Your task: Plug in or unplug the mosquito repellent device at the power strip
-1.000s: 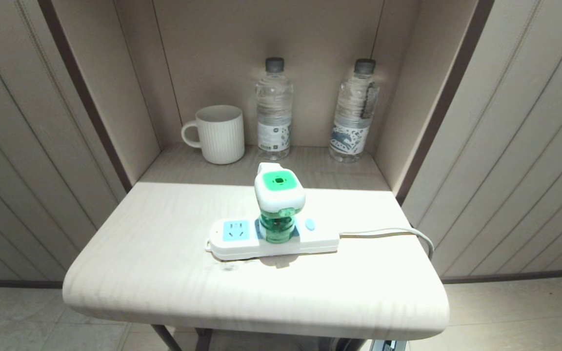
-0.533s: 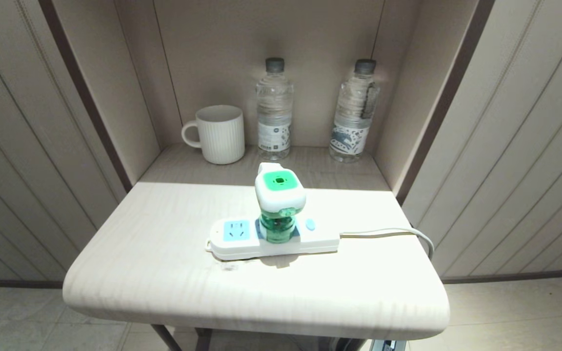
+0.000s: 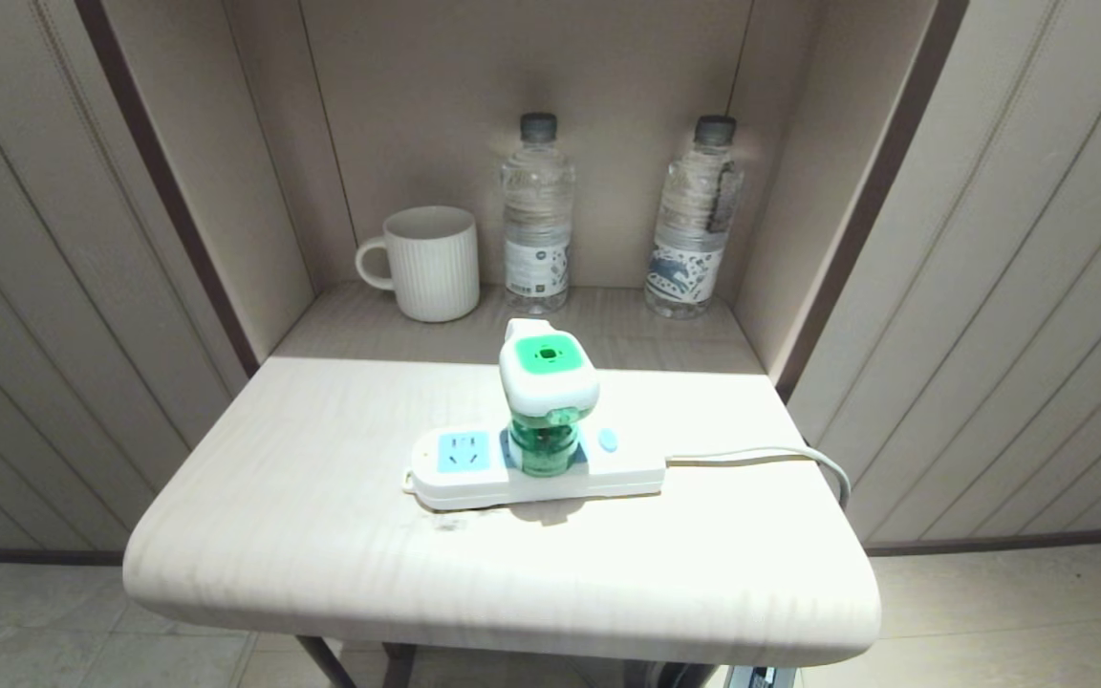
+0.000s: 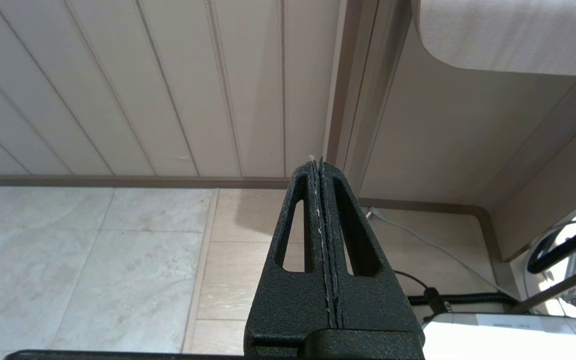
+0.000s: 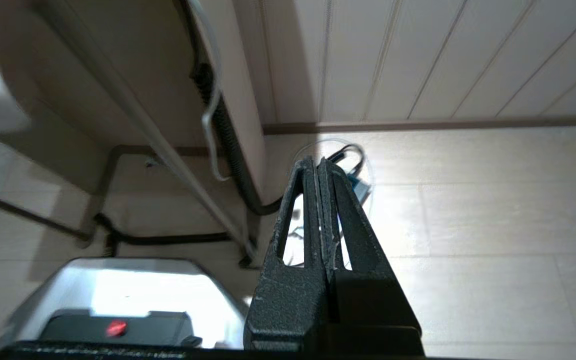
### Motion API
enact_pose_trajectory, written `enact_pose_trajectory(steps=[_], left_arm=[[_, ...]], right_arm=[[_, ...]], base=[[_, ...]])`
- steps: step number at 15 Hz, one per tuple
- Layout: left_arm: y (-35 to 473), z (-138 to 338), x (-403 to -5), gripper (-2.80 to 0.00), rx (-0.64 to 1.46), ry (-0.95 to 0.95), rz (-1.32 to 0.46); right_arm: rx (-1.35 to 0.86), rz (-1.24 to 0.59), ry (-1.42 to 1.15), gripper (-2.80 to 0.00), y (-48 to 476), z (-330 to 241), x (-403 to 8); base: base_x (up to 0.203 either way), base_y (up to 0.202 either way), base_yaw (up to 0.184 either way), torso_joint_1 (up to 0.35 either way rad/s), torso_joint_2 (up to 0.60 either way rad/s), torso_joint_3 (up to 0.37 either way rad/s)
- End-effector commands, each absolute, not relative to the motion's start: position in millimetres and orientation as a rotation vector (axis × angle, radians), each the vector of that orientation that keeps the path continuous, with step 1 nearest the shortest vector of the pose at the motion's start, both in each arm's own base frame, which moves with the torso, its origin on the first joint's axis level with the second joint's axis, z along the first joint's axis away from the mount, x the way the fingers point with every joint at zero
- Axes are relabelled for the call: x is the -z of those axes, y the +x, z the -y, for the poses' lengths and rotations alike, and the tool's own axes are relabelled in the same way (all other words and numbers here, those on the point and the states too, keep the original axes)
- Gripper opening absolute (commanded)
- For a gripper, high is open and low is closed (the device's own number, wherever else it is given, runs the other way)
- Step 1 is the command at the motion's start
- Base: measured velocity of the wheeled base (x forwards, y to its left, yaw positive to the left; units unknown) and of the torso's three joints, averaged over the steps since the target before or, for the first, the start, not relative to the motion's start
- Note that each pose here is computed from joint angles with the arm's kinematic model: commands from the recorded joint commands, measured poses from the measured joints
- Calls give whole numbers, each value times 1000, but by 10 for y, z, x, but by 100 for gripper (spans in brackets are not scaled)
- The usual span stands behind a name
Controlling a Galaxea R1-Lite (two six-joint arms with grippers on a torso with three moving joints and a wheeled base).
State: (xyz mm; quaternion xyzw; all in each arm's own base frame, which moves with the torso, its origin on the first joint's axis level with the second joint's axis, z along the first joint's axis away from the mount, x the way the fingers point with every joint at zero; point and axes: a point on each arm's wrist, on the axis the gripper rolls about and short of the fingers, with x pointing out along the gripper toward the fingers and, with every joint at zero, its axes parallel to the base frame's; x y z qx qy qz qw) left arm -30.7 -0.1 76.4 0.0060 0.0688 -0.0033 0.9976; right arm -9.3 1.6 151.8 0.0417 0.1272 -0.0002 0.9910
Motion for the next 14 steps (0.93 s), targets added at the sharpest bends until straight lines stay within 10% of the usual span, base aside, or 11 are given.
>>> enact_pose_trajectory(steps=[1, 14], left_arm=[[-306, 1, -763, -280, 7, 12, -140], [-306, 1, -763, -280, 6, 12, -140]], right_arm=[[2, -159, 39, -280, -170, -9, -1168], [8, -25, -3, -280, -226, -1, -733]], base=[[0, 0, 0, 0, 0, 0], [0, 0, 0, 0, 0, 0]])
